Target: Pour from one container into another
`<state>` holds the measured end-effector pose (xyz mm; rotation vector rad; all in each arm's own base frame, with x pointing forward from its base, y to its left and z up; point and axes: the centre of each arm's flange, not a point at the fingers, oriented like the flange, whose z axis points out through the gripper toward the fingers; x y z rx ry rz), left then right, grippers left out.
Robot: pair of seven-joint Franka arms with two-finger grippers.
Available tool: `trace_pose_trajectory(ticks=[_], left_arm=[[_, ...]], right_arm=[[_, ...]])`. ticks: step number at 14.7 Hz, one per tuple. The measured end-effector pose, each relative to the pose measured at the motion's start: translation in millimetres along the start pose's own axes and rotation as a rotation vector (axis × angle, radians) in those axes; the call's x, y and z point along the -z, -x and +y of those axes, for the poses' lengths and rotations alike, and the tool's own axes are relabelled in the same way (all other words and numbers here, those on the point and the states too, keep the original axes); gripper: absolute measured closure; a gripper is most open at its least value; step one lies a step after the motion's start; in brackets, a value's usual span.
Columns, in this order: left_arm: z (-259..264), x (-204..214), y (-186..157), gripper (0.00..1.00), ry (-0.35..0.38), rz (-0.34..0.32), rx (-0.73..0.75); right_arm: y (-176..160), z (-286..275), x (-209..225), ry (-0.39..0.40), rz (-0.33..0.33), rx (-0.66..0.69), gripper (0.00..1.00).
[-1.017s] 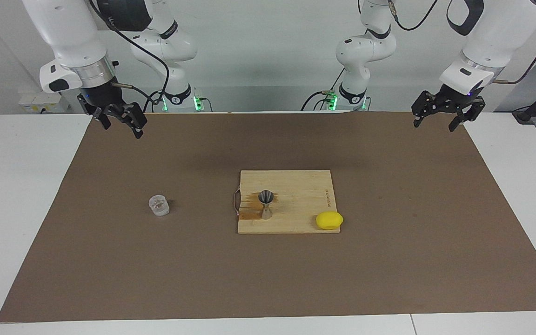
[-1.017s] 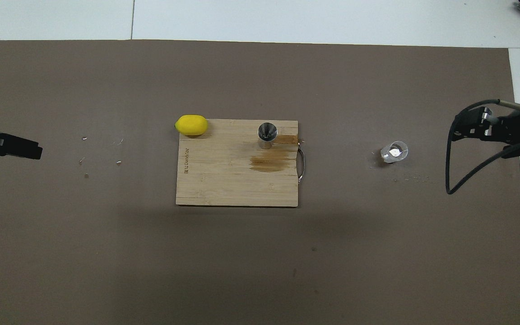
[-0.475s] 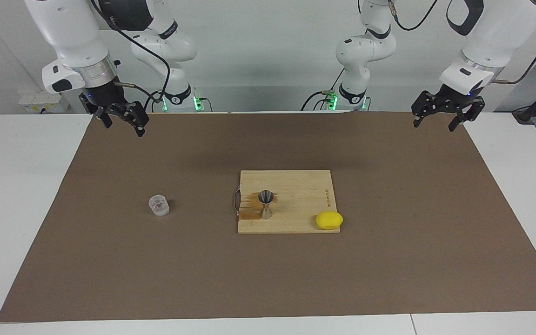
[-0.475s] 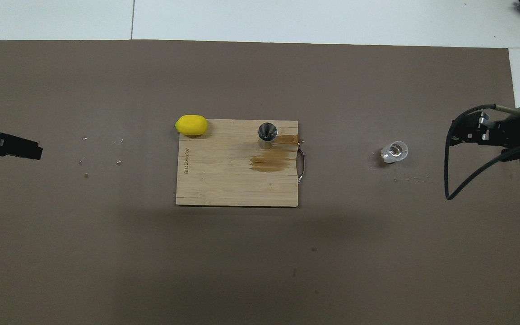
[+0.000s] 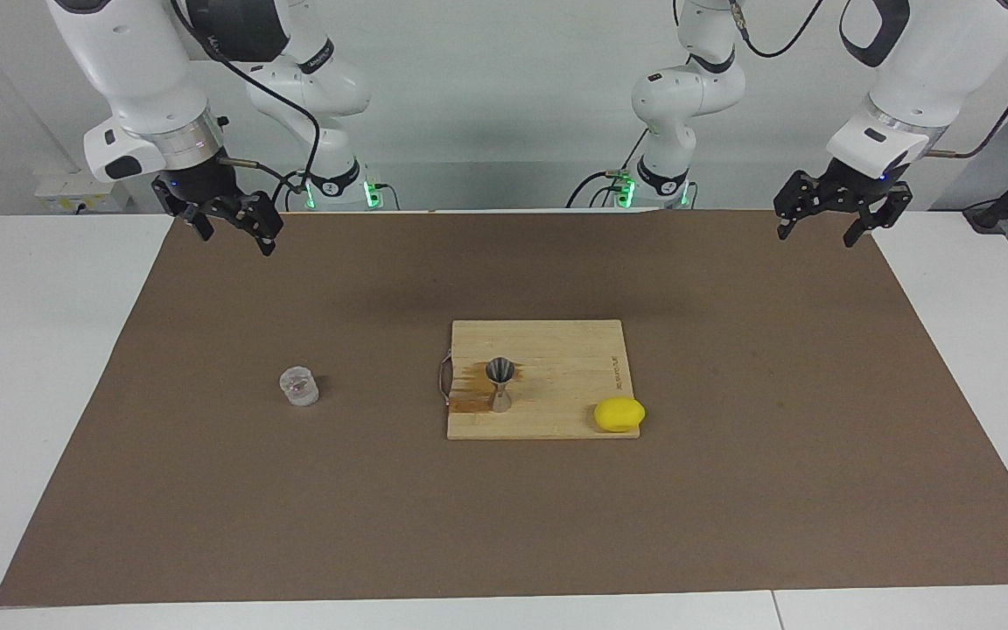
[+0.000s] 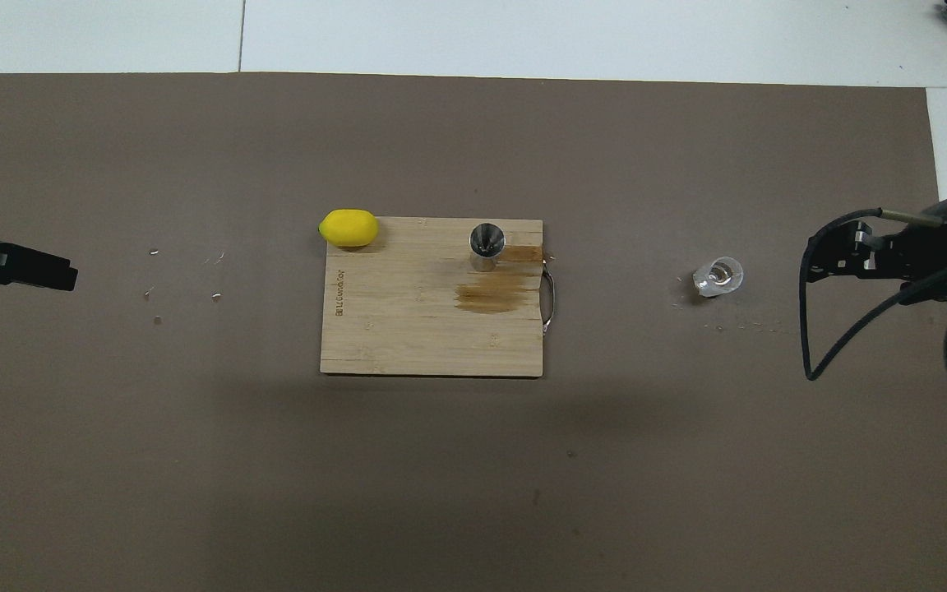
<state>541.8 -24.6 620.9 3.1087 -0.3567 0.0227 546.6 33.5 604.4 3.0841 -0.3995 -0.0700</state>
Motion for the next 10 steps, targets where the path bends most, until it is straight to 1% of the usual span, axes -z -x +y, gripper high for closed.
trace_pose_trajectory(ticks=[7,10], left_arm=[[0.4,-0.4,0.4,0.00,0.001,-0.004,0.002],[9.2,-0.2,-0.5,0.00,0.012,-0.005,0.015]], right_arm=[[0.9,-5.9,0.7,-0.003,0.010,0.027,0.00],[1.2,-6.7,0.7,-0.002,0.010,0.039,0.00]])
